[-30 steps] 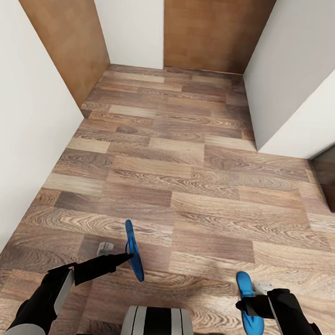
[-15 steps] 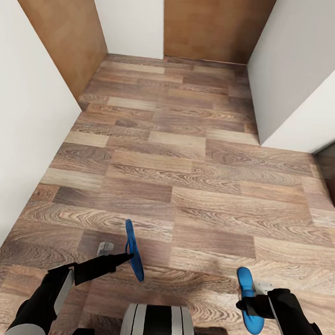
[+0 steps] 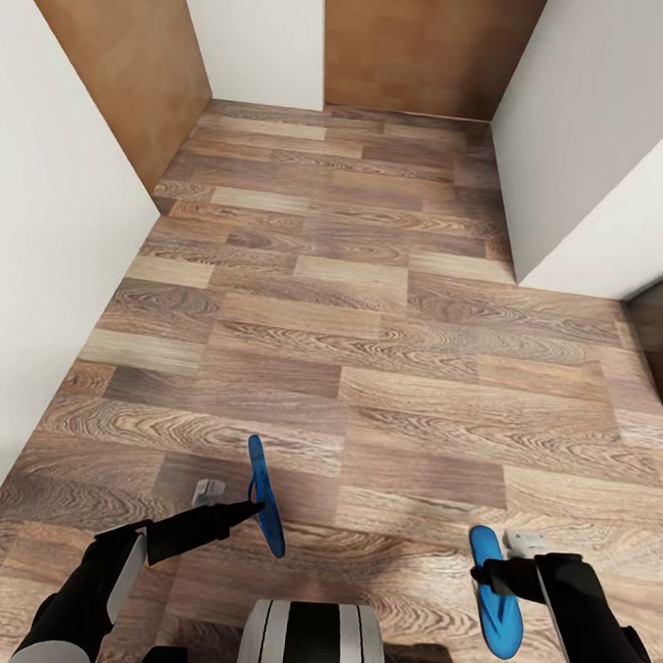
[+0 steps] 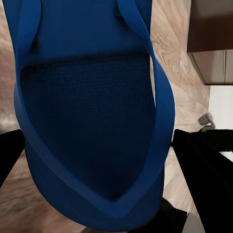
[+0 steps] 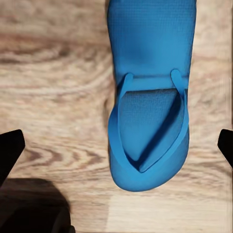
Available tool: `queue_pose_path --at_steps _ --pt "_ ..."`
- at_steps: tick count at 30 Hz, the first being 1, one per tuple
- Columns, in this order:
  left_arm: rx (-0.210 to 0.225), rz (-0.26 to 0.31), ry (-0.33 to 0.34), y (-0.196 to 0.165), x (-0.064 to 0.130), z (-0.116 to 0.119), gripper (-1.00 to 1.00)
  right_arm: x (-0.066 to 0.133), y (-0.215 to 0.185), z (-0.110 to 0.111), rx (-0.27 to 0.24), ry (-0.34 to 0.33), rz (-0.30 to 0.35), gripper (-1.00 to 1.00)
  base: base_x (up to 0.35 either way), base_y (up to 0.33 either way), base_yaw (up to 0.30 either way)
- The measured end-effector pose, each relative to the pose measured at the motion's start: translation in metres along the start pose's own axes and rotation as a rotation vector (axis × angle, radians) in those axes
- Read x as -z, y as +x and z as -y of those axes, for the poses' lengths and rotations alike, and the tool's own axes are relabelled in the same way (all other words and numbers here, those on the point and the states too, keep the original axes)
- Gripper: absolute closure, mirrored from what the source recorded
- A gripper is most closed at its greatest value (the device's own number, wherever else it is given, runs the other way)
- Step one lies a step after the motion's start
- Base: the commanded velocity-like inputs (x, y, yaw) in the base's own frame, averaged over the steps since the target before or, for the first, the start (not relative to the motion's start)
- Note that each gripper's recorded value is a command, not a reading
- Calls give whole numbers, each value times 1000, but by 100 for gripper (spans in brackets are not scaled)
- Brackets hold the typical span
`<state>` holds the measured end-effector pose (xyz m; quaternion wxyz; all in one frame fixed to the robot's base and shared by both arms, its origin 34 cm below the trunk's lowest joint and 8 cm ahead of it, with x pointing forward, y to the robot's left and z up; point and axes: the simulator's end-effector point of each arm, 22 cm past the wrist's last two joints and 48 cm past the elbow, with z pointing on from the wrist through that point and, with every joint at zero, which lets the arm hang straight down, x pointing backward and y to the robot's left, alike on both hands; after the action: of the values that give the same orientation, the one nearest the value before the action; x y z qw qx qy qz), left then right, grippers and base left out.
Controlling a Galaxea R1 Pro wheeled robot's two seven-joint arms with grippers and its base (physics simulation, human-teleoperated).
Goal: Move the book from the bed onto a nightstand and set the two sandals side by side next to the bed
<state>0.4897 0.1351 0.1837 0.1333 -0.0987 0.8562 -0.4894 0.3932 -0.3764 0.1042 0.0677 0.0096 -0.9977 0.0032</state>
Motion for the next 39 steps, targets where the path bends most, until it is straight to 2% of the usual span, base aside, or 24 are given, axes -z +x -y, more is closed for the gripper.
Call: queue_pose_path --at_steps 6,9,13,19,29,32,36,39 --pt "0 0 0 0 0 0 100 2 -4 6 2 25 11 -100 0 0 0" --pt "0 0 0 0 0 0 100 4 -4 32 4 146 12 -100 0 0 0" --pt "0 0 0 0 0 0 100 7 -7 51 8 236 27 -100 0 0 0" --pt "0 0 0 0 0 0 100 7 -9 55 11 254 39 -100 0 0 0" --pt "0 0 1 0 -1 1 100 5 -8 49 16 244 39 -100 0 0 0" --pt "0 -1 1 1 -1 0 100 3 -16 46 33 239 79 -100 0 0 0" --pt "15 -9 -1 6 -2 -2 100 0 -32 42 67 229 166 -100 0 0 0" --pt "26 -15 -2 11 -2 -4 100 -15 -14 38 79 212 145 -100 0 0 0"
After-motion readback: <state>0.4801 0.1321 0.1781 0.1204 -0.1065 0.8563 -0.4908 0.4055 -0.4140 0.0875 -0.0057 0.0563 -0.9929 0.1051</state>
